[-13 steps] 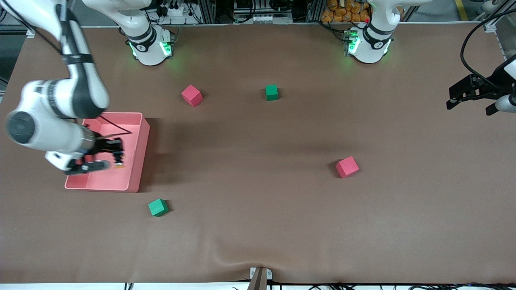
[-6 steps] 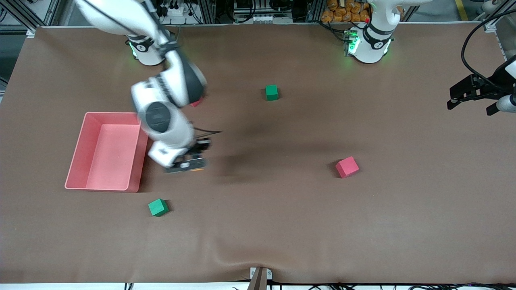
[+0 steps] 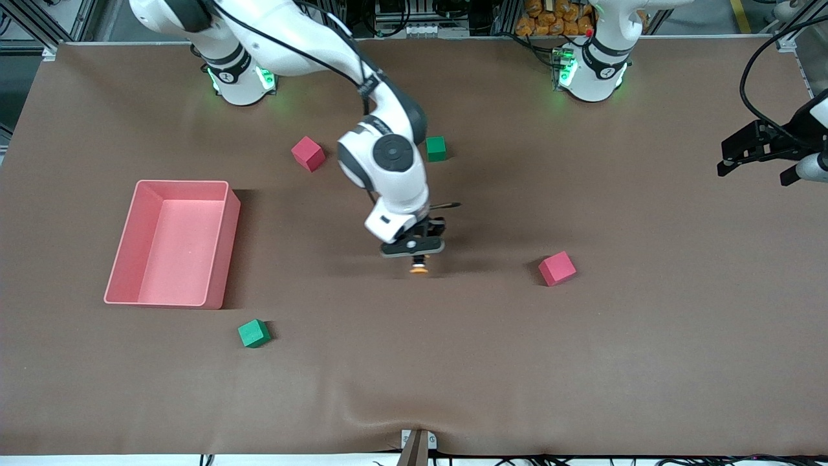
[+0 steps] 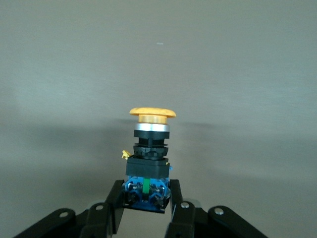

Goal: Place and upright button with both arms
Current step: 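Lift the button out of the tray and carry it to mid-table, then set the button down on the table and open the right gripper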

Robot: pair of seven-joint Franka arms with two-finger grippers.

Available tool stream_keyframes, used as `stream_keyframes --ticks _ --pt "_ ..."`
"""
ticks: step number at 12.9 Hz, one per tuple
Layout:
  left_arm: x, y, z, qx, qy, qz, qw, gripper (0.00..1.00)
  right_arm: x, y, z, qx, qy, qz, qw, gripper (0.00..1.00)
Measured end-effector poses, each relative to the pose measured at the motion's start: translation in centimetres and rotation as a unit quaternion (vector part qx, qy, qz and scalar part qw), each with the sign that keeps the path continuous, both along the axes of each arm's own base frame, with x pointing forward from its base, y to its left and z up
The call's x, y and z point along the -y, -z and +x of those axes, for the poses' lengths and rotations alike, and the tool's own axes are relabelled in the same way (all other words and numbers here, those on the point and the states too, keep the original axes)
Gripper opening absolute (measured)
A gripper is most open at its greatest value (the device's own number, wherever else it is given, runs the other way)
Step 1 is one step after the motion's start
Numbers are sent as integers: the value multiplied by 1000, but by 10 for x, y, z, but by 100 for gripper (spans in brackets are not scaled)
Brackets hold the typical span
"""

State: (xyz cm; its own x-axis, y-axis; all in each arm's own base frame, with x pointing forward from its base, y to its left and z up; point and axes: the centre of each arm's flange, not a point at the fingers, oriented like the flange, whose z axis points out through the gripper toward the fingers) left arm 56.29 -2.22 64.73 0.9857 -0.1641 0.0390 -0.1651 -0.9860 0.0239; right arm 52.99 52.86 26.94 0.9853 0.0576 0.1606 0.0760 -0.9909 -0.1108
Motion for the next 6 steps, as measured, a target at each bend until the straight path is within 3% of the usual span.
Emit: stream_keyframes --ticks 4,6 --pt "1 5 3 -4 1 0 1000 100 -25 13 -7 13 -9 11 1000 41" --pt "1 7 4 -6 1 0 1000 100 -39 26 -18 22 -24 -3 999 41"
